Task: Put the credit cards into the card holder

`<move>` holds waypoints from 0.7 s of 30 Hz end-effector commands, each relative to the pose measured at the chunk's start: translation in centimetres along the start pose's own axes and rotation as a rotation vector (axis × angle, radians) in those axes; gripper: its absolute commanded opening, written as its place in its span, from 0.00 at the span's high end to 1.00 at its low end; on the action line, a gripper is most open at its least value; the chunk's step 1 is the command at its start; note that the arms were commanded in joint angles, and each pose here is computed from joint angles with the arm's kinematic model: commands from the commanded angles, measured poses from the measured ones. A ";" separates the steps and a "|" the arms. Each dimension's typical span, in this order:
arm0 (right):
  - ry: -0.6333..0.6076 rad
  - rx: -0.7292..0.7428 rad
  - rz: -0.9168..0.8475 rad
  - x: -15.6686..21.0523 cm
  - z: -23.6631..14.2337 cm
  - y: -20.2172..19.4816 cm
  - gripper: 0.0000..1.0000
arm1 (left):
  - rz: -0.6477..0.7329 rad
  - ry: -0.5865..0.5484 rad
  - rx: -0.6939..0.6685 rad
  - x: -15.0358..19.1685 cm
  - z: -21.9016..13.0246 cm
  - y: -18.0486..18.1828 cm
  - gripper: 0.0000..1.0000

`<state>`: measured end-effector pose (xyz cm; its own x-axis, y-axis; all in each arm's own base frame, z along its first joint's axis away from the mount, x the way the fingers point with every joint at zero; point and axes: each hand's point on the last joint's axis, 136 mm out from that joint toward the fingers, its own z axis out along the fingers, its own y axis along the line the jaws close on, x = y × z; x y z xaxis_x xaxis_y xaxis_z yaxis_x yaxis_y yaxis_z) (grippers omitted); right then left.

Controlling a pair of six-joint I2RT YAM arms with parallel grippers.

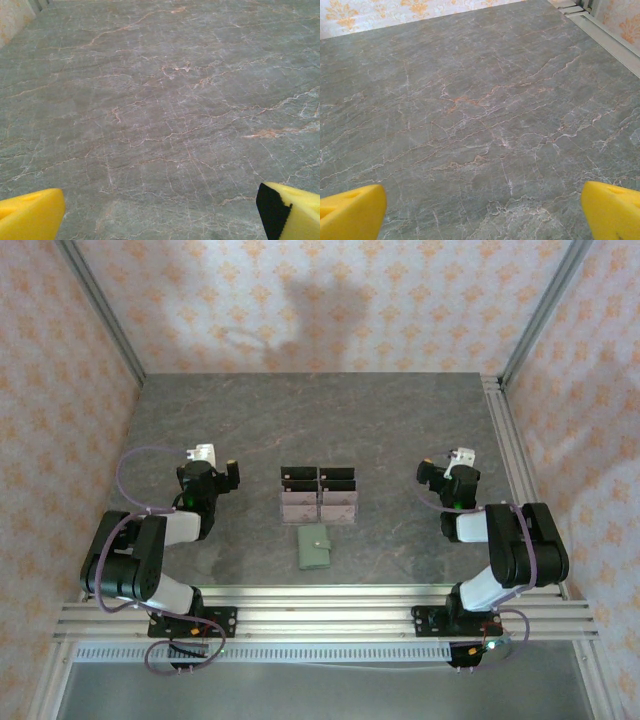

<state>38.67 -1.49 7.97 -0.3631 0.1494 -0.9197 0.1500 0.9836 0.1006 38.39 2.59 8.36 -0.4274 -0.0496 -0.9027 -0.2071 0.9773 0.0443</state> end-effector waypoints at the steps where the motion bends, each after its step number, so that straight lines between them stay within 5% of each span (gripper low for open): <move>1: -0.049 -0.003 -0.009 -1.5 0.3 0.4 0.01 | 0.002 -0.041 -0.023 -1.4 0.3 0.1 0.00; 21: -0.049 0.093 0.032 -1.7 0.5 -1.3 0.01 | 0.002 -0.040 -0.022 -1.3 0.3 0.1 0.00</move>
<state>39.05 -2.84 8.51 -0.3383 0.1591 -0.9275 0.2270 0.9703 0.0836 38.46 2.59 8.45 -0.4253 -0.0497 -0.9037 -0.2072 0.9773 0.0437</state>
